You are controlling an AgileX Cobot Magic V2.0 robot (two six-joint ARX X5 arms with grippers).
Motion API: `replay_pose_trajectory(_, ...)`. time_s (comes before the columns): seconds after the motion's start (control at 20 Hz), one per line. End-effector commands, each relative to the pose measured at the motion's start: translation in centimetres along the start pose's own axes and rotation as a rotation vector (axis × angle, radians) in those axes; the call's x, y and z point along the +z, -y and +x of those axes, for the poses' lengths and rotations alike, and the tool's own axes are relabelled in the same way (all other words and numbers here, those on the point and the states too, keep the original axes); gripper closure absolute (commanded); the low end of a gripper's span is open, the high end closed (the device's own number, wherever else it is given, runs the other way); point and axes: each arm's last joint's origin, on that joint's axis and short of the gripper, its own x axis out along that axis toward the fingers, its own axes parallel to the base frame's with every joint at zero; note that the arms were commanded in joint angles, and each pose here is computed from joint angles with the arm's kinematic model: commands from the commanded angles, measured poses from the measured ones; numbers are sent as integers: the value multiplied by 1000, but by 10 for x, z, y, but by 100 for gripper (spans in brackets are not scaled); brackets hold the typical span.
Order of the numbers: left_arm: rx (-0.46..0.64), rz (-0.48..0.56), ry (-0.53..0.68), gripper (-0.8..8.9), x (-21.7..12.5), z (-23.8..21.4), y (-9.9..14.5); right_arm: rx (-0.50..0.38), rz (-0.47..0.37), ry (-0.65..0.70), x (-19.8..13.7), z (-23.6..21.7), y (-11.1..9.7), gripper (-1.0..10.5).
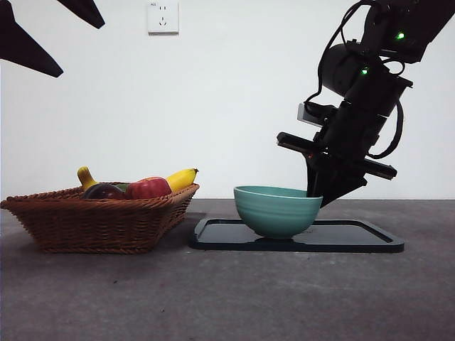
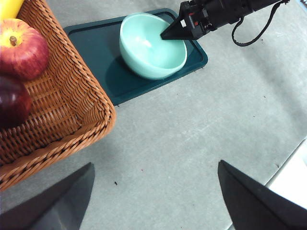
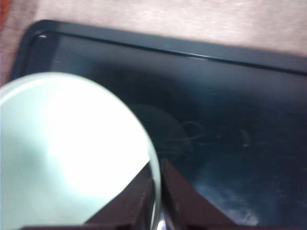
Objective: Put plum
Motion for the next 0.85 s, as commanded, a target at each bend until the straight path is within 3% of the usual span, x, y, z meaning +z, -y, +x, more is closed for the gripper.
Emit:
replay_pose_trajectory(0.05,-9,14,8,411,3,0,1,12,-28,42,10,-7,-6,941)
replay_pose_trajectory(0.25,-9,15,8,411,3,0,1,34,-95,101,12,-64,-21,941)
replay_pose_trajectory(0.5,-9,15,8,411,3,0,1,74,-223,64,-20,-144,-49,941)
replay_pose_trajectory(0.65,-9,15,8,411,3,0,1,96,-278,58,-52,-153,-59,941)
replay_pose_trajectory(0.85,-9,15,8,411,3,0,1,109,-319,1,-90,-133,-63,941)
